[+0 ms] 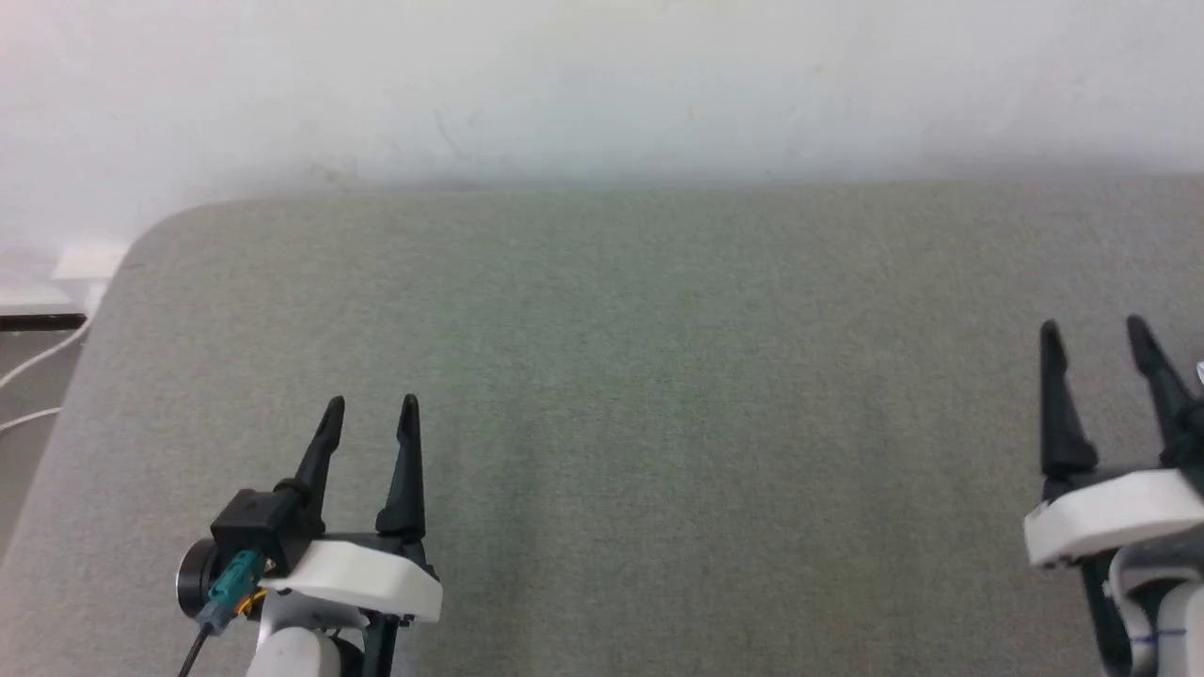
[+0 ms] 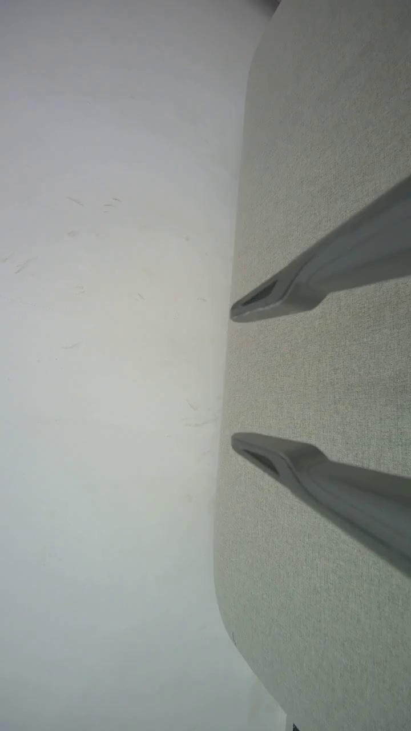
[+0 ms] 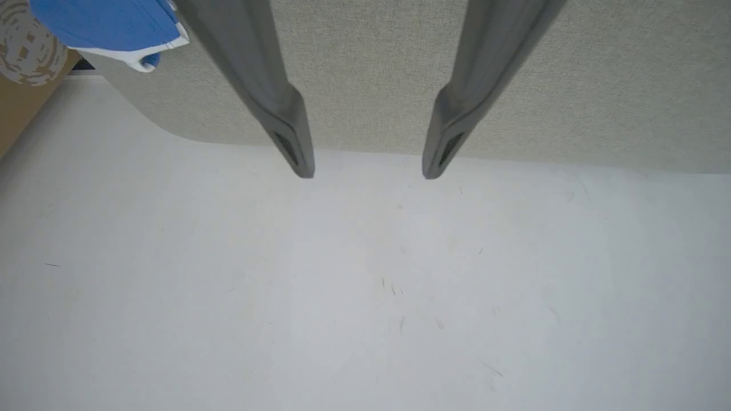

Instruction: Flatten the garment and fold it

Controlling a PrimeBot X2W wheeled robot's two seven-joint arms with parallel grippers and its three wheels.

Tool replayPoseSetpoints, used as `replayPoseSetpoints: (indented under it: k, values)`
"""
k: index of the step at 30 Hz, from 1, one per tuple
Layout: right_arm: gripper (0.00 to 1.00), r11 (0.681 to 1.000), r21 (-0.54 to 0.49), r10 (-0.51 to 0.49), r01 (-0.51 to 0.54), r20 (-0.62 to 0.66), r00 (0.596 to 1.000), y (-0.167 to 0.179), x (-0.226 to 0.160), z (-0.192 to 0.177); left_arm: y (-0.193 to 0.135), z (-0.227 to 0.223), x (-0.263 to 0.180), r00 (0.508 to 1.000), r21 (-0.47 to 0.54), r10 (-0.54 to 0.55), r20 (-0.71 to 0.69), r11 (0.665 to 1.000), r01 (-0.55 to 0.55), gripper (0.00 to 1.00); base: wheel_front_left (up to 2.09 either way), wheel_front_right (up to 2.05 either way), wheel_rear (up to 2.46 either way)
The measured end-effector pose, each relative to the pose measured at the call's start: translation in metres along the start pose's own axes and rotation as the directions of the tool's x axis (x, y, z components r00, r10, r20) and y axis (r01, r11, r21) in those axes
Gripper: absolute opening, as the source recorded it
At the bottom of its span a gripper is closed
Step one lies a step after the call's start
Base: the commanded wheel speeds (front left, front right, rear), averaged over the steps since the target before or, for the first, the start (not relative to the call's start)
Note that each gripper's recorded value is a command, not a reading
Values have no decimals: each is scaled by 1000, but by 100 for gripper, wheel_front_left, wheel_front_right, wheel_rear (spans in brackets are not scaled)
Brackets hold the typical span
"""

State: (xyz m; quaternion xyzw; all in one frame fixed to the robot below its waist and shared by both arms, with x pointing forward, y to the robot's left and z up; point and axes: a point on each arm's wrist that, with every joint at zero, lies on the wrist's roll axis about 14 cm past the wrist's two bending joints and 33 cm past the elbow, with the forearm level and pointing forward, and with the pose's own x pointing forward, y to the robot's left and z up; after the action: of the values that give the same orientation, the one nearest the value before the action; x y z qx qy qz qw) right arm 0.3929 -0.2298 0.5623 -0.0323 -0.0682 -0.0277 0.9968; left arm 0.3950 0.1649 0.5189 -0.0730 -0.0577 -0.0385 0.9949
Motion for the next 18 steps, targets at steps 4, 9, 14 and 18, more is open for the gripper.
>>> replayPoseSetpoints:
  k: [4, 9, 14, 18]
  values:
    - [100, 998, 20, 56, -56, 1, 998, 23, -10, -2, 8, 10, -9, 999, 5, 32, 24, 999, -32, 100, 0, 0, 0]
    - [100, 995, 35, 95, -95, -15, 995, 38, -18, -8, 14, 14, -19, 998, 3, 56, 33, 998, -56, 100, 0, 0, 0]
    - [100, 993, 82, 89, -85, -46, 995, 36, -25, -20, 17, 12, -26, 997, 2, 66, 26, 998, -66, 100, 0, 0, 0]
    - [100, 992, 104, 84, -77, -66, 994, 35, -31, -28, 18, 8, -32, 997, -6, 79, 13, 997, -78, 100, 0, 0, 0]
